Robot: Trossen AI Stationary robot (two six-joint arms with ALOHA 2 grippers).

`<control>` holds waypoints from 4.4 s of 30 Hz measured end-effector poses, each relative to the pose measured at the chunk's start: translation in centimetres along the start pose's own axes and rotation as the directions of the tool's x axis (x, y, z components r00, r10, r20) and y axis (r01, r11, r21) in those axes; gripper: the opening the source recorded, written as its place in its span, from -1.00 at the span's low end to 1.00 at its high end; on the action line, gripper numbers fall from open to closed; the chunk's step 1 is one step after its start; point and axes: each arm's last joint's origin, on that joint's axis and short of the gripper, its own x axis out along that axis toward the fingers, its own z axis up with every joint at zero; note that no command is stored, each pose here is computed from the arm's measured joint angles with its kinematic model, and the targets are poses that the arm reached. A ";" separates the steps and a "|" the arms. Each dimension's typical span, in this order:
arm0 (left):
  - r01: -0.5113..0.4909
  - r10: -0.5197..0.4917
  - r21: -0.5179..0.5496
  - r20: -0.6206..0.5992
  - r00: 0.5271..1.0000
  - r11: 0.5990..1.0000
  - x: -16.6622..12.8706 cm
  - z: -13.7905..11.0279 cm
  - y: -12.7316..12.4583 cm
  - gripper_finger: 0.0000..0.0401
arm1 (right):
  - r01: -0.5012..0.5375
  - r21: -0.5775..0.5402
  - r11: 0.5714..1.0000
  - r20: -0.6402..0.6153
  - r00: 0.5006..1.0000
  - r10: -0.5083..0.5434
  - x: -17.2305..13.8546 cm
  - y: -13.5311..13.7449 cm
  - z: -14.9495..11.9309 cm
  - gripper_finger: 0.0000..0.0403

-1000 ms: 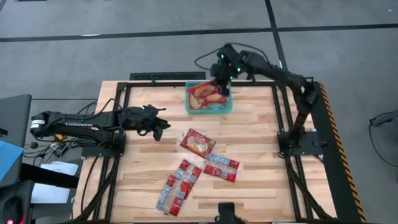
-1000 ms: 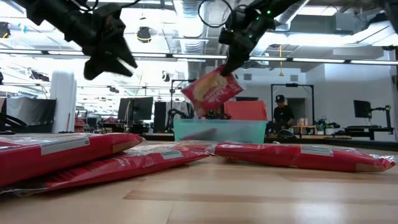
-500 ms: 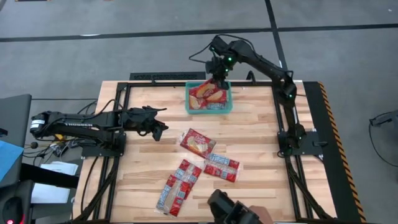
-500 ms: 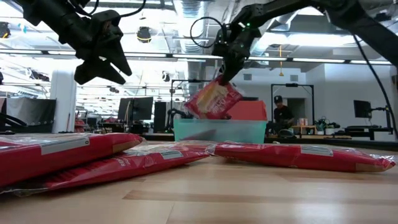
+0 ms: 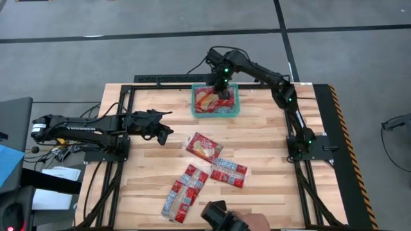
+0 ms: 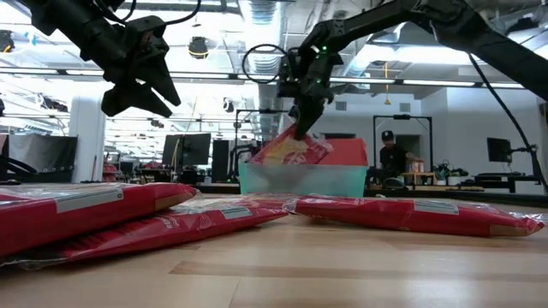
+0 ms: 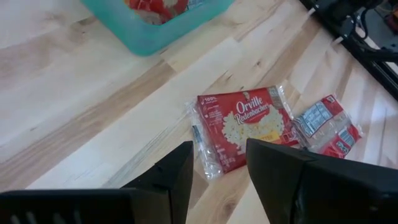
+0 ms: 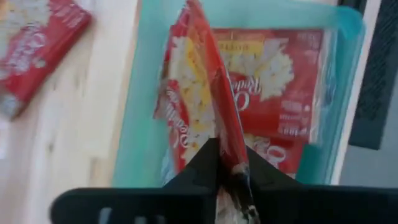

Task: Sort popcorn bags into baskets
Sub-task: Put the red popcorn bag into the green bin

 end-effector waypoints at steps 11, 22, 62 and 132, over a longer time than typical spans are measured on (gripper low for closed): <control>-0.005 0.005 0.009 -0.002 1.000 1.000 0.0 0.0 0.0 -0.32 | 0.239 -0.075 0.968 0.057 0.970 -0.235 0.3 0.0 2.7 -0.01; -0.038 0.038 0.033 0.011 0.999 0.999 0.0 -0.1 0.2 -0.32 | 0.354 0.090 0.931 0.029 0.933 -0.357 -2.6 0.6 2.9 0.24; 0.007 -0.010 -0.019 -0.177 0.984 1.000 13.0 -4.3 1.0 0.50 | -0.260 0.517 0.816 0.048 0.960 0.275 -9.7 20.3 -7.0 -0.52; 0.064 -0.018 0.266 -0.174 0.985 0.962 12.6 0.6 -4.3 -1.00 | -0.447 0.168 0.879 0.512 0.801 0.310 12.7 16.5 0.5 0.26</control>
